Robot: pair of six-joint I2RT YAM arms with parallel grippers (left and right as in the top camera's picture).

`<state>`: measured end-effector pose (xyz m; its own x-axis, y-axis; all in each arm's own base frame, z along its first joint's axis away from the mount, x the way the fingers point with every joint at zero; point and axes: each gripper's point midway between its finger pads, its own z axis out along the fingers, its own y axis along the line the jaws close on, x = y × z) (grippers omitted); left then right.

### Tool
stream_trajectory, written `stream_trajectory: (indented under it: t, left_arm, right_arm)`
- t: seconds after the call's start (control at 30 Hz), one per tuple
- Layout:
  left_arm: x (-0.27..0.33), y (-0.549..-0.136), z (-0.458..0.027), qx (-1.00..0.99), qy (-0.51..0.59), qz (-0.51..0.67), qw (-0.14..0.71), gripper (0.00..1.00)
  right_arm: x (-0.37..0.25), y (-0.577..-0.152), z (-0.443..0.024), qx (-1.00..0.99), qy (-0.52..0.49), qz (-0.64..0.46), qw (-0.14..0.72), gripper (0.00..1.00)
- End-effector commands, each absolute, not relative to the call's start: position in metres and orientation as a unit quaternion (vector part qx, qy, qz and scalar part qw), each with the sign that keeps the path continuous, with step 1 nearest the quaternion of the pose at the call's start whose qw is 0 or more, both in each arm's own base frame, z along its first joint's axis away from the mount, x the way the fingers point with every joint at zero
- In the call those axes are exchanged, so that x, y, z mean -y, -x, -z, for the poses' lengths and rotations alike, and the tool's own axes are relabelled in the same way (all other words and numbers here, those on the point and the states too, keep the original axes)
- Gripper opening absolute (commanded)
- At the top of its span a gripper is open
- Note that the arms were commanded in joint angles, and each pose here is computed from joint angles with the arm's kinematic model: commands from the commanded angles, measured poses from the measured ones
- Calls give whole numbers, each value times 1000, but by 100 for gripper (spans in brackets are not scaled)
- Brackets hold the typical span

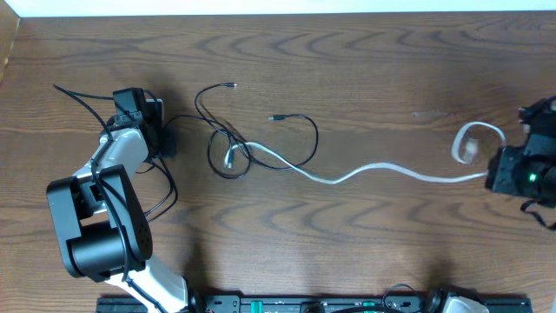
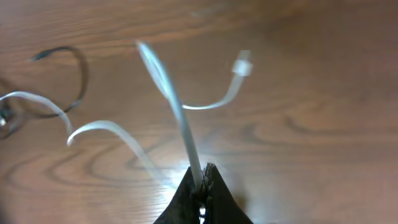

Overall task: Untangle cables
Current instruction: 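Pull the white cable far right with the right gripper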

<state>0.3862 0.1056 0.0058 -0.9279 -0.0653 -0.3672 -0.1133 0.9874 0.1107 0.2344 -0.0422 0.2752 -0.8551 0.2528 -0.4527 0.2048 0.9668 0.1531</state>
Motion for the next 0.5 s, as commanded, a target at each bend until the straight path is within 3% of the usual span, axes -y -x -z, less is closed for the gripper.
stream_trajectory:
  t: [0.0,0.47]
  left_arm:
    - [-115,-384,-12,-976,64,-73,193,13]
    - [-141,-384,-16,-970,95,-83,208,13]
  right_arm:
    - [65,-234,-273,-956,-178,-23,231,1]
    - [152,-192,-268,-890,-392,132,189,1]
